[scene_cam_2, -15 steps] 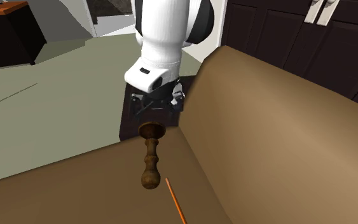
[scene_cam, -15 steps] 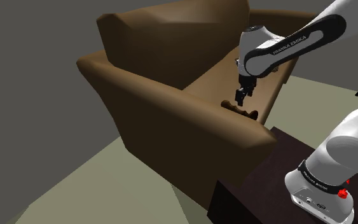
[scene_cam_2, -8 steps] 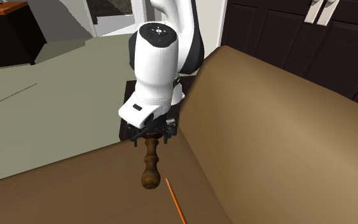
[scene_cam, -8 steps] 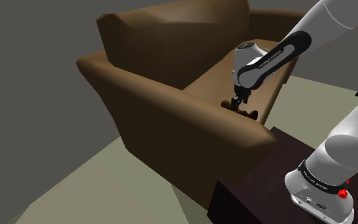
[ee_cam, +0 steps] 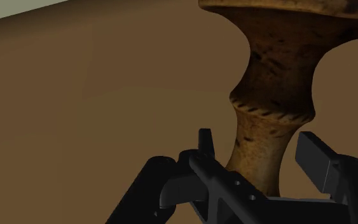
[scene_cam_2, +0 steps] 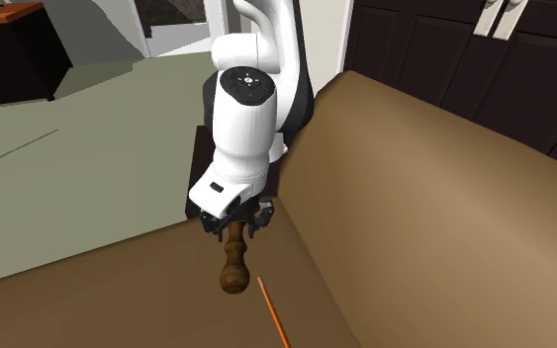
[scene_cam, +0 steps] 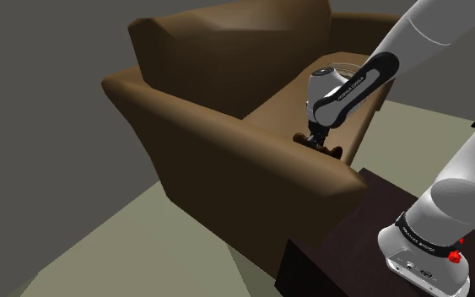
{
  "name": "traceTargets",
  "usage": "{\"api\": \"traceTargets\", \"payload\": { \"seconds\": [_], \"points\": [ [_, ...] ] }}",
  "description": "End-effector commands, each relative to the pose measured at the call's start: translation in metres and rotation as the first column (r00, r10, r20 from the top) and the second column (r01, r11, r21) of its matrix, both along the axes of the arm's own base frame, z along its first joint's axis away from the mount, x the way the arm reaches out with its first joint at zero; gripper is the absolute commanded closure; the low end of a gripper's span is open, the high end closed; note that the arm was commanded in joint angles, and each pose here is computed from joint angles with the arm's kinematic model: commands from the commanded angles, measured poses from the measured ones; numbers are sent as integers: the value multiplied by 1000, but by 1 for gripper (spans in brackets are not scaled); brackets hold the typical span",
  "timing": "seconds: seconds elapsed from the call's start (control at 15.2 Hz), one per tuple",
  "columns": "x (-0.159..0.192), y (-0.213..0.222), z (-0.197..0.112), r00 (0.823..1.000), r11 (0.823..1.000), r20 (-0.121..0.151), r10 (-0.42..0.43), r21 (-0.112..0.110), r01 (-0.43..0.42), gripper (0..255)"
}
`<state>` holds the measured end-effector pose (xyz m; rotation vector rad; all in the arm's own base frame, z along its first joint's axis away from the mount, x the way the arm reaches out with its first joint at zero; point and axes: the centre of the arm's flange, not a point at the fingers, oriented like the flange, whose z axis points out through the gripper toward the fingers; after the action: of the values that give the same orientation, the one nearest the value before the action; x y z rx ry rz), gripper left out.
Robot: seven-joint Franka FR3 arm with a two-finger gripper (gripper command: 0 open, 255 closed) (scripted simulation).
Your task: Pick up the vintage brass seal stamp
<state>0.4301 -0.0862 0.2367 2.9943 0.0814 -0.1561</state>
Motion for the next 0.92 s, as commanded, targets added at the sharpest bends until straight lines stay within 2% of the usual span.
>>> {"api": "traceTargets", "payload": {
  "seconds": [0.0,0.53,0.86],
  "points": [
    [0,0,-1,1000,1000,0,0,0,0,255],
    [0,0,-1,1000,1000,0,0,0,0,255],
    [0,0,26,1000,1000,0,0,0,0,255]
  ]
}}
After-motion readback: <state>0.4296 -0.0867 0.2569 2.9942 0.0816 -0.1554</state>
